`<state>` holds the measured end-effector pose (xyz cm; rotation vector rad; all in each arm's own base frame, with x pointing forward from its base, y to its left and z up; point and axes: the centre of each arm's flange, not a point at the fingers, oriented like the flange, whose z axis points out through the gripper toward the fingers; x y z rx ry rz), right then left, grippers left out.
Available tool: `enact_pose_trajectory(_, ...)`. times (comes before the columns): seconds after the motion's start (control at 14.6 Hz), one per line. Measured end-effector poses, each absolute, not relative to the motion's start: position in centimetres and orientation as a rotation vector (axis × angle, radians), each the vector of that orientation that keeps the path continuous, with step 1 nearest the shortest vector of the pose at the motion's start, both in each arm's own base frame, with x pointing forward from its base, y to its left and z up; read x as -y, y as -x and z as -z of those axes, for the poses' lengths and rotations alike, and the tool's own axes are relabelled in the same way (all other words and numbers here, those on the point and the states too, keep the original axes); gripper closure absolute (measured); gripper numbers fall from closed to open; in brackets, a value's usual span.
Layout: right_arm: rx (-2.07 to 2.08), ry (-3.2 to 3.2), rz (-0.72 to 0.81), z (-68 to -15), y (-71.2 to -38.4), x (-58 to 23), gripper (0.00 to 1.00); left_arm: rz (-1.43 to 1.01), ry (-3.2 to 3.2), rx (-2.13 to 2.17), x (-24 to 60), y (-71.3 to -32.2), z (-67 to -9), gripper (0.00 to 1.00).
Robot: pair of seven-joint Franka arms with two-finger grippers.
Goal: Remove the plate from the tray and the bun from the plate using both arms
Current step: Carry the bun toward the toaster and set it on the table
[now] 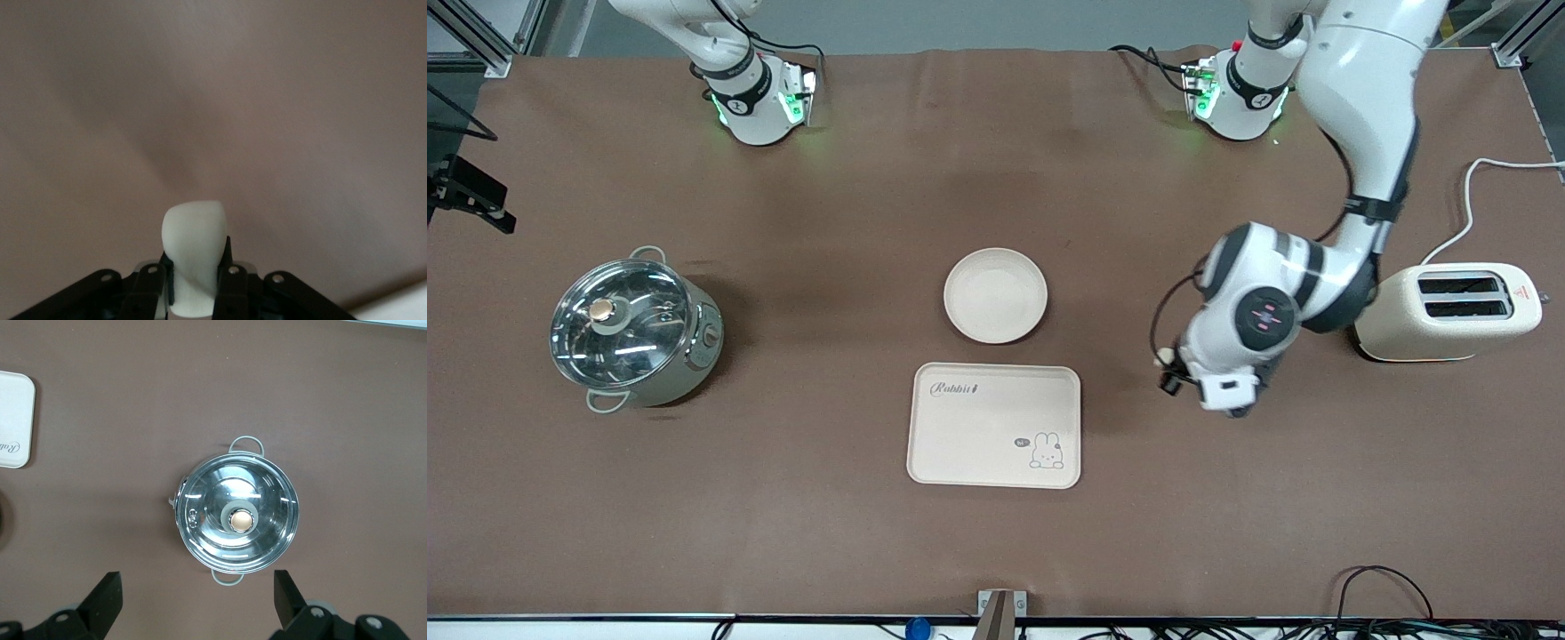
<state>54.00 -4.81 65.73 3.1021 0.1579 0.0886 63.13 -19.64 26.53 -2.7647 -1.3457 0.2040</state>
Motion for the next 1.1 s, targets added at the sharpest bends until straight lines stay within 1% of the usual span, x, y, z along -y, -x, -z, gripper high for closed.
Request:
enact_pose_trajectory(0.14,-0.157,-3.102,-0.083,-65.6,-54.1,4.8,0.0,-0.211,2.749,1.279,15.2,-63.9,-24.2,0.72)
enact_pose_trajectory(0.21,-0.158,-3.102,-0.082,-65.5,-54.1,4.8,0.0,-0.206,2.729,1.261,13.4,-64.2,-23.1,0.67)
enact_pose_trajectory(0.27,-0.158,-3.102,-0.08,-65.5,-54.1,4.8,0.0,-0.209,2.716,1.249,12.2,-64.3,-22.0,0.67)
enact_pose_trajectory(0.41,-0.159,-3.103,-0.068,-65.4,-54.0,4.8,0.0,-0.216,2.705,1.258,10.7,-64.5,-20.3,0.56)
enact_pose_trajectory(0.48,-0.159,-3.103,-0.065,-65.4,-54.0,4.8,0.0,-0.22,2.704,1.264,10.4,-64.5,-19.8,0.56)
enact_pose_trajectory(0.55,-0.159,-3.103,-0.065,-65.4,-54.0,4.8,0.0,-0.221,2.704,1.265,10.3,-64.6,-19.5,0.52)
enact_pose_trajectory(0.76,-0.16,-3.103,-0.066,-65.4,-54.1,4.7,0.0,-0.207,2.715,1.268,10.6,-65.0,-19.8,0.25)
enact_pose_trajectory(0.82,-0.162,-3.103,-0.064,-65.3,-54.1,4.7,0.0,-0.191,2.724,1.273,10.7,-65.4,-20.4,0.13)
enact_pose_trajectory(0.89,-0.163,-3.103,-0.061,-65.3,-54.1,4.6,0.0,-0.166,2.736,1.279,10.8,-66.0,-21.4,0.04)
enact_pose_trajectory(0.96,-0.165,-3.104,-0.057,-65.2,-54.1,4.5,0.0,-0.134,2.756,1.273,11.0,-66.7,-22.9,0.0)
enact_pose_trajectory(1.1,-0.172,-3.104,-0.048,-64.9,-54.2,4.3,0.0,-0.073,2.837,1.144,11.4,-67.8,-27.3,0.0)
